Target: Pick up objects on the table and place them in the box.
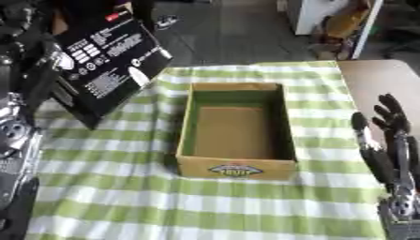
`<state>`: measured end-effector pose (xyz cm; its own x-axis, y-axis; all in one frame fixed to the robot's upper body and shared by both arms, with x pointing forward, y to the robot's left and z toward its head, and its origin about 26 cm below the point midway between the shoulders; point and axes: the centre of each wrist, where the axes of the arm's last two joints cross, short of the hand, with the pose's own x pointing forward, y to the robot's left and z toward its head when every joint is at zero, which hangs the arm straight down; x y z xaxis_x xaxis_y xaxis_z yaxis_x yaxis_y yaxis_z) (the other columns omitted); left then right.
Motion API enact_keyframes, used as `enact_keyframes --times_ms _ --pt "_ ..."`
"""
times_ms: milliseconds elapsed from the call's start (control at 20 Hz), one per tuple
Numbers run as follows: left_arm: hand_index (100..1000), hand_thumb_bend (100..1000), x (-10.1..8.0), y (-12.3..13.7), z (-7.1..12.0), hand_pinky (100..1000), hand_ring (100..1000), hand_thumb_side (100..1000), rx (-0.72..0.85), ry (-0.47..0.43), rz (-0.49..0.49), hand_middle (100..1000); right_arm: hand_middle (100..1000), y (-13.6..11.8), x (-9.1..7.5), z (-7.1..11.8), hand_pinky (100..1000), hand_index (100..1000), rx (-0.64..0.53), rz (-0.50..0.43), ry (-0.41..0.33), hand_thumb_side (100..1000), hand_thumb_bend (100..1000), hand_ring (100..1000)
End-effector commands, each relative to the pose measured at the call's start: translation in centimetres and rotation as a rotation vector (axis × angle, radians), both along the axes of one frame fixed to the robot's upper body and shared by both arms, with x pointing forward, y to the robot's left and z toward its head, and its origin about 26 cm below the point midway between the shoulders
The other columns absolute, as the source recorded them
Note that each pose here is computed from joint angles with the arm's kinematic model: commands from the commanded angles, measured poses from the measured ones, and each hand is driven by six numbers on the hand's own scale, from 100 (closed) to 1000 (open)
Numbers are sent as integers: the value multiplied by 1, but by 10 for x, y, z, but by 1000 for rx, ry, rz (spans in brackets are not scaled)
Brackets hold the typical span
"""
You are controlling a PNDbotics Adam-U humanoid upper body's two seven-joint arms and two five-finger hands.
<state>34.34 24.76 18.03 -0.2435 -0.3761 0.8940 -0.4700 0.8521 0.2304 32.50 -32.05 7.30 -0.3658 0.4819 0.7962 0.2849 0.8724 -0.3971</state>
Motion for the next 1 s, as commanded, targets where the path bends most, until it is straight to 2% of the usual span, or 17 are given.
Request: enact_keyframes --times_ms 50,1000 --pt "204 100 -1 -3 16 100 100 455 25 -53 -32 373 944 -2 0 5 895 1000 -4 3 -14 718 518 925" --pt "205 100 -3 -54 44 100 100 458 104 -124 -296 369 944 0 0 3 895 1000 -4 14 -7 717 518 925"
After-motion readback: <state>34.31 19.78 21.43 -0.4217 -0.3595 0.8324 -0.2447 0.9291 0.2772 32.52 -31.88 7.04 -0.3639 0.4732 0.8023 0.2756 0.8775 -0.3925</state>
